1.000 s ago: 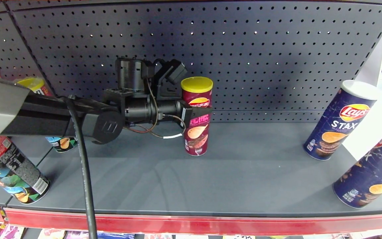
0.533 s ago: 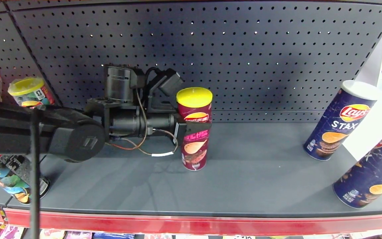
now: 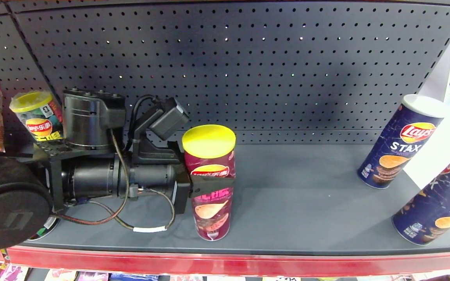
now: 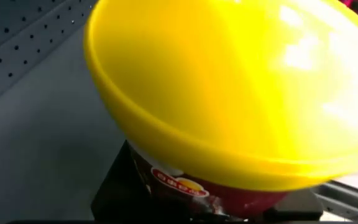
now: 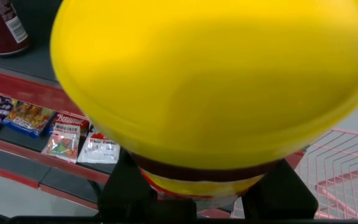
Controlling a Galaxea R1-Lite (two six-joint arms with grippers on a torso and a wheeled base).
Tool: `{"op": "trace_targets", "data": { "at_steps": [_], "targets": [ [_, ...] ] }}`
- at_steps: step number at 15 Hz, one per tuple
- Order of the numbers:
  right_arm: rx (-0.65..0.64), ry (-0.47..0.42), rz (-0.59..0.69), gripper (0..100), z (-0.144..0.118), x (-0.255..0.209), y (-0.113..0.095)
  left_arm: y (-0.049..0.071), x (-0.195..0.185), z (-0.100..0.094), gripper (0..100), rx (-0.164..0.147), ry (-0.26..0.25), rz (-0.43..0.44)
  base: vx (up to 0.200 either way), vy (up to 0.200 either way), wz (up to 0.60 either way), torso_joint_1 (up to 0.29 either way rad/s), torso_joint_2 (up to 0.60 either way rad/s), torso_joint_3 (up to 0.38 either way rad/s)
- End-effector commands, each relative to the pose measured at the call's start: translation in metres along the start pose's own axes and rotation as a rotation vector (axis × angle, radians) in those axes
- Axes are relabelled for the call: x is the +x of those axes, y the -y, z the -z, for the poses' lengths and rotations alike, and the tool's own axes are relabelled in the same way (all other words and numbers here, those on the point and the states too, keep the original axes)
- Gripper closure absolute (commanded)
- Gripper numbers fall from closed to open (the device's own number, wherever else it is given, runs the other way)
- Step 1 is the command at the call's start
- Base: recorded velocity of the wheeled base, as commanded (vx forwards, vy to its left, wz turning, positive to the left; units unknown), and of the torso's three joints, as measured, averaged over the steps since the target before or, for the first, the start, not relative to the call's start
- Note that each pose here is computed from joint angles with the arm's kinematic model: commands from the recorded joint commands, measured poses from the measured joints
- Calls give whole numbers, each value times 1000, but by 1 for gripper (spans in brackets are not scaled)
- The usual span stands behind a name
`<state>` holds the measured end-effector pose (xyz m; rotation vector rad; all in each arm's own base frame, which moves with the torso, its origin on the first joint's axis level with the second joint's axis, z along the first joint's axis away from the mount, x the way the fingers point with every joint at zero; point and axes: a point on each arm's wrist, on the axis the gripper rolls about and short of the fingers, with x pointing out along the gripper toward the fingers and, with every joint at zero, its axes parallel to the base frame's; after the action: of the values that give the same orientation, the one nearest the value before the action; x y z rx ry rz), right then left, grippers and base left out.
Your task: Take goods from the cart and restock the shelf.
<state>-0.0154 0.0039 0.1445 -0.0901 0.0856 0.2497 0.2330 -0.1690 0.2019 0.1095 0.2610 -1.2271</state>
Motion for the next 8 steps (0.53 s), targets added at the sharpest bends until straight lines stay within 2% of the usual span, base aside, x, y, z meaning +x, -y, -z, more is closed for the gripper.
{"op": "trace_targets", "data": {
  "at_steps": [1, 5, 8],
  "targets": [
    [-1, 0, -2, 100, -1, 0, 0, 5, -6, -1, 100, 20, 8, 0, 0, 0, 0, 0, 0, 0],
    [0, -5, -2, 100, -4, 1, 1, 7, -3, 1, 100, 25, 3, 8, 0, 0, 0, 0, 0, 0],
    [2, -6, -1, 100, -4, 1, 1, 9, -4, 11, 100, 7, -20, 11, 0, 0, 0, 0, 0, 0]
  ]
}}
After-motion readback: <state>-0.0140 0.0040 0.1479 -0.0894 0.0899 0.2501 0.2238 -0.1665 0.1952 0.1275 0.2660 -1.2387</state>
